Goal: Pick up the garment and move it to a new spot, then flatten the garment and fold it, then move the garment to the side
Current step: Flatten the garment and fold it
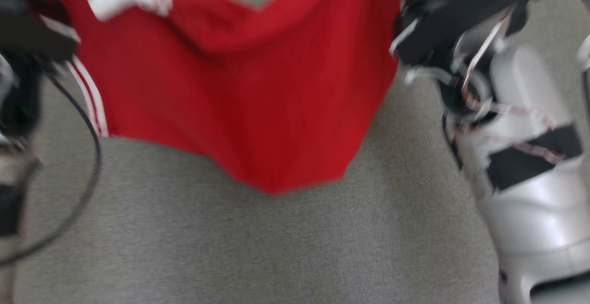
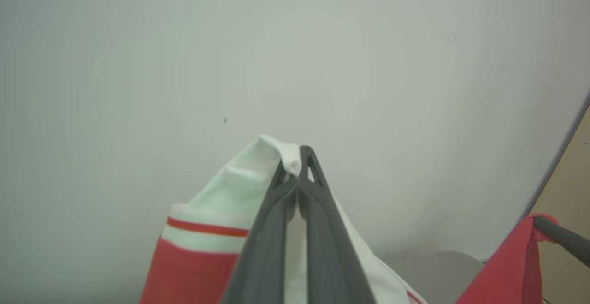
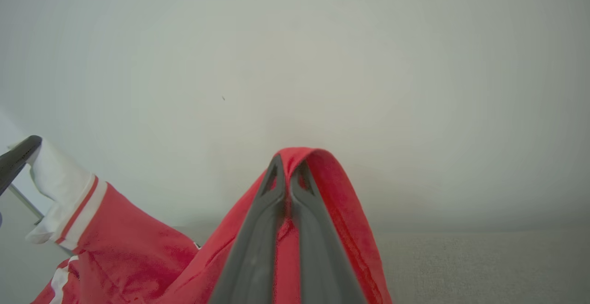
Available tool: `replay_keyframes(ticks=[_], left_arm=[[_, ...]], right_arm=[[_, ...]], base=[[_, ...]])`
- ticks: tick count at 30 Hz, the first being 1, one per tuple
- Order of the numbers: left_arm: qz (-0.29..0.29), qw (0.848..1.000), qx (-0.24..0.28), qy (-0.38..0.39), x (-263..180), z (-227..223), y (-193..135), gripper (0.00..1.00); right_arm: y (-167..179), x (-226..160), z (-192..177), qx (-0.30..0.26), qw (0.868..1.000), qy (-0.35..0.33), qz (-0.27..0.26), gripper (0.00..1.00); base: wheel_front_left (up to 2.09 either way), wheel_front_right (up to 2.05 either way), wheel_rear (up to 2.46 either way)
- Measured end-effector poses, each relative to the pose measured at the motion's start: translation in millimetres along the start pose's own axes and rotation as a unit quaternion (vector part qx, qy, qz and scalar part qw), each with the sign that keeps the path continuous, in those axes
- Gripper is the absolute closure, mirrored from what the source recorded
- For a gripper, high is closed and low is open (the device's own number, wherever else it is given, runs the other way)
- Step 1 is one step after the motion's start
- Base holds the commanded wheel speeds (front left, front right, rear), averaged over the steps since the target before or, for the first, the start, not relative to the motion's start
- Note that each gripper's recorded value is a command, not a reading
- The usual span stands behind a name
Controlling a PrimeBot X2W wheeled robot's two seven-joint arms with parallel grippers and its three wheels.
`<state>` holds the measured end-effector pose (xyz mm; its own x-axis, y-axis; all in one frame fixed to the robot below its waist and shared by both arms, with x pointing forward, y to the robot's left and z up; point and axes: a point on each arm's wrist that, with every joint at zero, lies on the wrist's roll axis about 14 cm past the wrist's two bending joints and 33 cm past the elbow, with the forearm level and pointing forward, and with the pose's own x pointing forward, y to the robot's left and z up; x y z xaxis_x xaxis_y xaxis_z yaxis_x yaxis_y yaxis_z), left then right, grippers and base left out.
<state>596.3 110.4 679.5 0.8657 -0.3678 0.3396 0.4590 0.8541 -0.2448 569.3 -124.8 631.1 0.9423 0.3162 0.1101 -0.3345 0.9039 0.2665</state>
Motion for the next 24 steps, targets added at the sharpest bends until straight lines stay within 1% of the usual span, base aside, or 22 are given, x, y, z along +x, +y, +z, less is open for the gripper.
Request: replay_keyframes(ticks=[2, 3, 5, 7, 9, 13, 16, 18, 21, 23, 24], left_arm=[[0.000, 1.000, 0.006, -0.022, 18, 6, 4, 1.00], [0.000, 0.999, 0.006, -0.035, 26, 9, 5, 1.00], [-0.003, 0.999, 0.007, -0.049, 34, 13, 5, 1.00], [-0.003, 0.997, 0.016, -0.080, 48, 24, 9, 1.00], [-0.003, 0.993, 0.033, -0.109, 60, 35, 14, 1.00], [-0.005, 0.982, 0.050, -0.184, 77, 62, 18, 1.00], [-0.002, 0.967, 0.043, -0.252, 82, 86, 21, 1.00], [-0.004, 0.956, 0.034, -0.290, 84, 97, 23, 1.00], [-0.023, 0.949, 0.013, -0.313, 86, 91, 21, 1.00], [-0.030, 0.953, -0.009, -0.301, 90, 70, 23, 1.00], [-0.030, 0.957, -0.018, -0.287, 92, 55, 26, 1.00]], right_arm=[[-18, 12, 3, -0.005, 1.000, -0.009, -0.019, 1.00], [-24, 18, 5, -0.016, 0.999, -0.014, -0.024, 1.00], [-29, 25, 8, -0.026, 0.999, -0.020, -0.028, 1.00], [-39, 35, 16, -0.035, 0.998, -0.040, -0.038, 1.00], [-50, 44, 30, -0.038, 0.995, -0.075, -0.049, 1.00], [-69, 52, 69, -0.050, 0.983, -0.161, -0.069, 1.00], [-76, 53, 94, -0.076, 0.970, -0.219, -0.076, 1.00], [-78, 54, 104, -0.093, 0.963, -0.242, -0.077, 1.00], [-82, 54, 108, -0.130, 0.954, -0.259, -0.083, 1.00], [-89, 56, 98, -0.153, 0.951, -0.252, -0.089, 1.00], [-95, 57, 89, -0.150, 0.953, -0.244, -0.095, 1.00]], base=[[0.00, 0.00, 0.00], [0.00, 0.00, 0.00], [0.00, 0.00, 0.00], [0.00, 0.00, 0.00], [0.00, 0.00, 0.00], [0.00, 0.00, 0.00], [0.00, 0.00, 0.00], [0.00, 0.00, 0.00], [0.00, 0.00, 0.00], [0.00, 0.00, 0.00], [0.00, 0.00, 0.00]])
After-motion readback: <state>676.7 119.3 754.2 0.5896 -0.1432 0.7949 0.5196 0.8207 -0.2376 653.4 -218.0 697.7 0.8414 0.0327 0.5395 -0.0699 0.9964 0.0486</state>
